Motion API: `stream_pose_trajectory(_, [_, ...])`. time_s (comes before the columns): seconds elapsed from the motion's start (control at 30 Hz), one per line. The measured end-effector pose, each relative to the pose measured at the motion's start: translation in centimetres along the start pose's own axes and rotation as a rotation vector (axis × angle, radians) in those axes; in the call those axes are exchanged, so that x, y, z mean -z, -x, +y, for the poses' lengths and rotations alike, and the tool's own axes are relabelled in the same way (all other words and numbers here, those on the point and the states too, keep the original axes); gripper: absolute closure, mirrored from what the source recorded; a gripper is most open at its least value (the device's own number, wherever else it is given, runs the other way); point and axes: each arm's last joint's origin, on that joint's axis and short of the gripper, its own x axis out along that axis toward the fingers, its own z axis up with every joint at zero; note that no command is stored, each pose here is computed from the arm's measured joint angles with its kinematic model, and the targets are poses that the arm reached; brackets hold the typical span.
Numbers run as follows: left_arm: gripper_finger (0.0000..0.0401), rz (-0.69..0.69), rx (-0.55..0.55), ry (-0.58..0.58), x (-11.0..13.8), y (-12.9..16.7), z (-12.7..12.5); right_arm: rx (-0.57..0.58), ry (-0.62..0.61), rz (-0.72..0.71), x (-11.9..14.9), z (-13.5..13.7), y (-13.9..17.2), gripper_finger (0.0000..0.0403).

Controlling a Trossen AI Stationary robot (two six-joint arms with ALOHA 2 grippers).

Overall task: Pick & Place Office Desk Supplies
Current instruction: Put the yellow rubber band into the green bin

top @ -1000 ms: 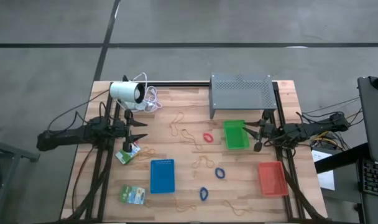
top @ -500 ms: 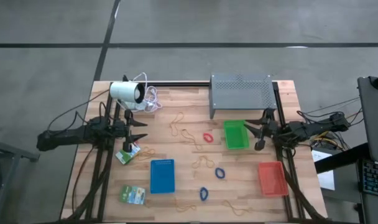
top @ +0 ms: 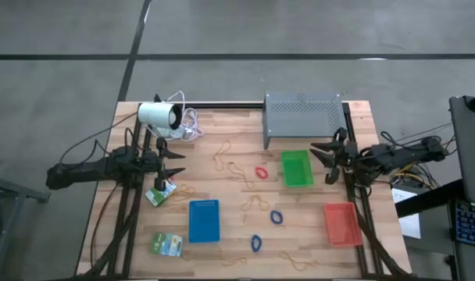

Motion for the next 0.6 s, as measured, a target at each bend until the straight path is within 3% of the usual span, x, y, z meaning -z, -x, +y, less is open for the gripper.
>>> stream_pose_trajectory(0.3, [0.0189, 0.000, 0.000, 0.000, 0.0, 0.0, 0.0, 0.068, 0.106, 0.245, -3.5, 3.2, -5.8, 0.0312])
stream_pose_trajectory(0.4, [0.0189, 0.000, 0.000, 0.000, 0.0, 0.0, 0.0, 0.084, 0.062, 0.356, -4.8, 3.9, -8.2, 0.0312])
stream_pose_trajectory(0.47, [0.0189, 0.000, 0.000, 0.000, 0.0, 0.0, 0.0, 0.070, 0.012, 0.435, -5.6, 4.0, -9.8, 0.0312])
stream_pose_trajectory(0.6, [0.0189, 0.000, 0.000, 0.000, 0.0, 0.0, 0.0, -0.029, 0.102, 0.509, -6.7, 3.9, -13.3, 0.0312])
